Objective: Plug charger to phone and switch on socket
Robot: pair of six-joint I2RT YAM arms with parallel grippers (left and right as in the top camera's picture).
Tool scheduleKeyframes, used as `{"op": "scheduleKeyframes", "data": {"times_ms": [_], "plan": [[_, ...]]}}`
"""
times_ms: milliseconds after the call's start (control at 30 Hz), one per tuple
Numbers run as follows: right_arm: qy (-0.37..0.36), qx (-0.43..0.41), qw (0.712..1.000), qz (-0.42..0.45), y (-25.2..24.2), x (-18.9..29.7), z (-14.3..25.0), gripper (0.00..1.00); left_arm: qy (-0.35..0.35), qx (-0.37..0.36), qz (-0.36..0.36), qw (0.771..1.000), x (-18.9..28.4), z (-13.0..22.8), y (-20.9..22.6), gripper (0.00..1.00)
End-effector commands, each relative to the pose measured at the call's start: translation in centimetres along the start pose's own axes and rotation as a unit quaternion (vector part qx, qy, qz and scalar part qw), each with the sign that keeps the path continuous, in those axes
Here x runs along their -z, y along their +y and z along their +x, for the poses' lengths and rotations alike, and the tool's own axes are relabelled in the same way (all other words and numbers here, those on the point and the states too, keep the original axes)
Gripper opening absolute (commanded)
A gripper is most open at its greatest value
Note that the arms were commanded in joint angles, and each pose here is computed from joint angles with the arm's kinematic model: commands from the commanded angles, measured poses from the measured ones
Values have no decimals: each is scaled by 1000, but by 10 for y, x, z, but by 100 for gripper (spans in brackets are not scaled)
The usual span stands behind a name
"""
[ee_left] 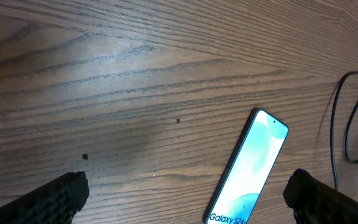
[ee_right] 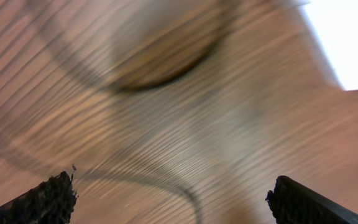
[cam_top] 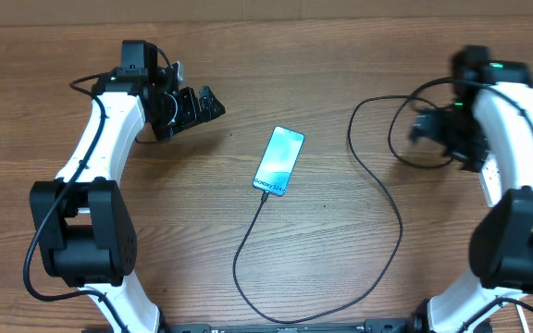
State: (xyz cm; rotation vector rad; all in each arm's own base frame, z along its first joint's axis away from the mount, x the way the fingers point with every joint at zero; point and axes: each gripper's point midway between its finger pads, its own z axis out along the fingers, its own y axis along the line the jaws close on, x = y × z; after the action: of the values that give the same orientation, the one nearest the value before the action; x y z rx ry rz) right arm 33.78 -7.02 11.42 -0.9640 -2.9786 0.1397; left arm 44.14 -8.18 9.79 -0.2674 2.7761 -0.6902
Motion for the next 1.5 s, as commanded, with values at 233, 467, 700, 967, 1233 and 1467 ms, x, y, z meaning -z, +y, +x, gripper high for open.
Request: {"op": "scheduleKeyframes", "data": {"times_ms": [233,467,700,967,1233,1467], "plan": [[-72,-190,979,16,-132,-7,-69,100,-4,-3,0,1000,4,1,-5,100],[-111,-260,959,14,-184,-19,-88,100,-4,-2,0,1000,4,1,-5,100],[-124,-277,953,11,-195,-47,-90,100,-4,-3,0,1000,4,1,-5,100],[-144,-235,960,-37,-175,-79,-95,100,-4,-3,0,1000,4,1,-5,100],[-157,-228,959,-60,-167,-95,-96,100,-4,-3,0,1000,4,1,-5,100],[-172,-227,956,-67,-164,-108,-95,100,-4,-3,0,1000,4,1,-5,100]]}}
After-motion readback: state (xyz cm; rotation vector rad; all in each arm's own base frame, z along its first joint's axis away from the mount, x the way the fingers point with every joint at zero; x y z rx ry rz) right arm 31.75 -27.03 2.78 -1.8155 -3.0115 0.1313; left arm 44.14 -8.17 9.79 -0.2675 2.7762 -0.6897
